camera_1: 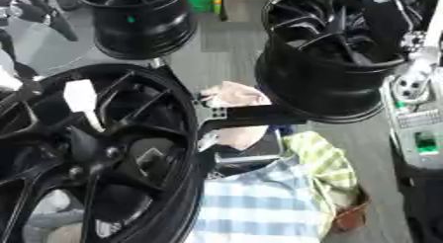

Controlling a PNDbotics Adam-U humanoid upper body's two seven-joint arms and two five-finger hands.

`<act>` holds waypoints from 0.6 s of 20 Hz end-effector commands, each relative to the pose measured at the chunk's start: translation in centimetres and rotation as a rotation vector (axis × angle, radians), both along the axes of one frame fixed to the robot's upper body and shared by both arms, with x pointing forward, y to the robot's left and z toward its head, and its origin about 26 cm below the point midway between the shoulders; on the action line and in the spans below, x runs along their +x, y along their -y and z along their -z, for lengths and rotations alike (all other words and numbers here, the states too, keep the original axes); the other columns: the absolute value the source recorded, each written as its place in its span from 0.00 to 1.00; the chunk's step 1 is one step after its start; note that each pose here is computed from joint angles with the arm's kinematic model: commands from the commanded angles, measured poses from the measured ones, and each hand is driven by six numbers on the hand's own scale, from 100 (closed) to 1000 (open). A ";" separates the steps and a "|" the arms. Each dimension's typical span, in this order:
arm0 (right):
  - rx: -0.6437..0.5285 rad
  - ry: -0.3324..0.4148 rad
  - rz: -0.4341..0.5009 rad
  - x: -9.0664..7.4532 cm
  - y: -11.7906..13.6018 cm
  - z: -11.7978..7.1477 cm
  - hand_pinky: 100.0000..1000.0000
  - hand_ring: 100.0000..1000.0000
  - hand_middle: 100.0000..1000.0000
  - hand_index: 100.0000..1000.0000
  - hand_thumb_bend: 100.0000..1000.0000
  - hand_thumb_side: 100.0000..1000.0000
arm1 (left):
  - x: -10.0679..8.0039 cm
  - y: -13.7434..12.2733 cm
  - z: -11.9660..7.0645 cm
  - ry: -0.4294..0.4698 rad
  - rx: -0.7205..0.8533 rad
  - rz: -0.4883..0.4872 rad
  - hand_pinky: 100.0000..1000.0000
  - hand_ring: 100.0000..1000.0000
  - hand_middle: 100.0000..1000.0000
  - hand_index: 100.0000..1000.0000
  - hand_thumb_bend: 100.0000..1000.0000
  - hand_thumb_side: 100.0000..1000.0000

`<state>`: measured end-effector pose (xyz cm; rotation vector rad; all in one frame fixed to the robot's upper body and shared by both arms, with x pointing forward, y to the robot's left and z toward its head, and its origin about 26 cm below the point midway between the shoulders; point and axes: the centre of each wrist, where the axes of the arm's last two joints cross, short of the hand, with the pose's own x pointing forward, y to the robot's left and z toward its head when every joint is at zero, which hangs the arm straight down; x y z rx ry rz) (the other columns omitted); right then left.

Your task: Pull the pin out of the wheel hub.

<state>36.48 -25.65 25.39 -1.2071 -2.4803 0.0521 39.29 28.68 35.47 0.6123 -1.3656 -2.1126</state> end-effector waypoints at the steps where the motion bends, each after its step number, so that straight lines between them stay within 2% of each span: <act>1: -0.013 0.027 0.006 -0.1 0.4 -0.9 0.72 0.72 0.65 0.79 0.00 0.39 | -0.7 -0.2 -1.9 0.003 0.038 -0.037 0.88 0.81 0.71 0.84 0.48 0.36; 4: -0.010 0.028 0.007 -0.2 0.4 -0.9 0.72 0.72 0.65 0.79 0.00 0.39 | -0.4 -0.2 -1.7 -0.011 0.033 -0.094 0.87 0.80 0.70 0.84 0.49 0.38; 12: -0.001 0.028 0.005 -0.2 0.4 -0.8 0.72 0.72 0.65 0.79 0.00 0.40 | 0.3 0.7 -0.7 -0.057 0.016 -0.165 0.87 0.81 0.72 0.88 0.51 0.40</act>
